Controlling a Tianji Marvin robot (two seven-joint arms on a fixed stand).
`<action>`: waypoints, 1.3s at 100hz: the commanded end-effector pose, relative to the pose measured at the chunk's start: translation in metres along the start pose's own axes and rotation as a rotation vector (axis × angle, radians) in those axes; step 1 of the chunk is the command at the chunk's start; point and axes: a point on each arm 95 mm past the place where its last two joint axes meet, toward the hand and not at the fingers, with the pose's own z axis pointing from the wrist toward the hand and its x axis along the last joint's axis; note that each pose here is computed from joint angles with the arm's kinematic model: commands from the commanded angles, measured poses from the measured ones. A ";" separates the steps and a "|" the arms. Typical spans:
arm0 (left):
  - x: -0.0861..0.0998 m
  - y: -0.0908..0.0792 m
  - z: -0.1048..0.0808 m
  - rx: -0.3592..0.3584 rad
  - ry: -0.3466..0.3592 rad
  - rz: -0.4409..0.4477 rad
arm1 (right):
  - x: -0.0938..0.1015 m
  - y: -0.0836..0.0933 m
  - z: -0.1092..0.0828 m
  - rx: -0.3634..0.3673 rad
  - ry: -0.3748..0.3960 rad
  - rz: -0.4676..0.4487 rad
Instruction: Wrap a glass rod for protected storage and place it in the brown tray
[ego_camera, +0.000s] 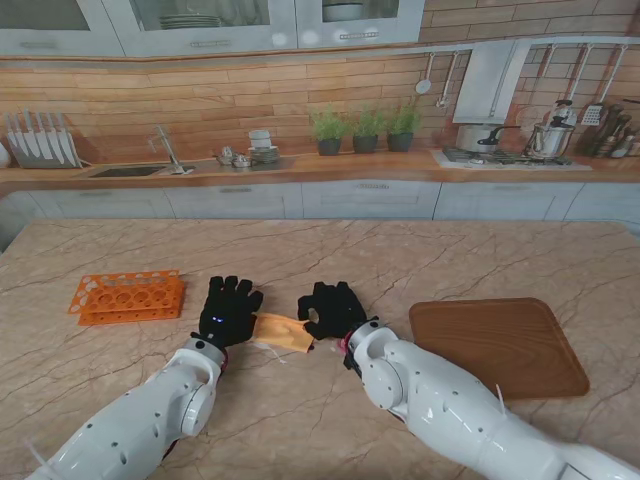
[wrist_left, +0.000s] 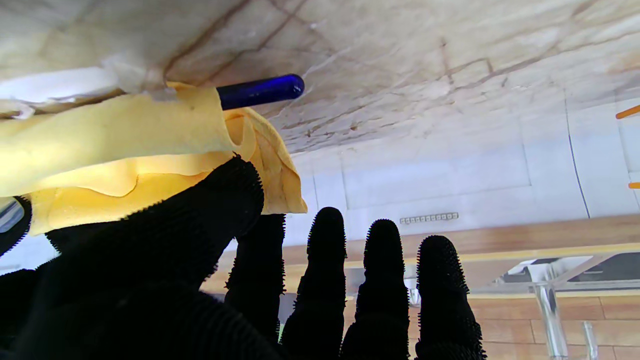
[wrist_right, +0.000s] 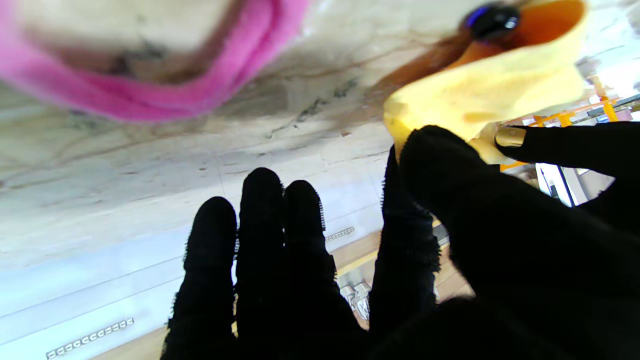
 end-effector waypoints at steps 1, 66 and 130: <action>0.000 -0.001 -0.003 0.005 0.010 -0.001 | 0.006 0.000 -0.001 0.000 0.023 0.013; -0.017 0.004 -0.024 -0.054 0.074 0.049 | 0.017 -0.003 -0.013 0.060 0.076 0.028; -0.020 0.001 -0.035 -0.099 0.120 0.060 | 0.029 0.003 -0.029 0.073 0.106 -0.033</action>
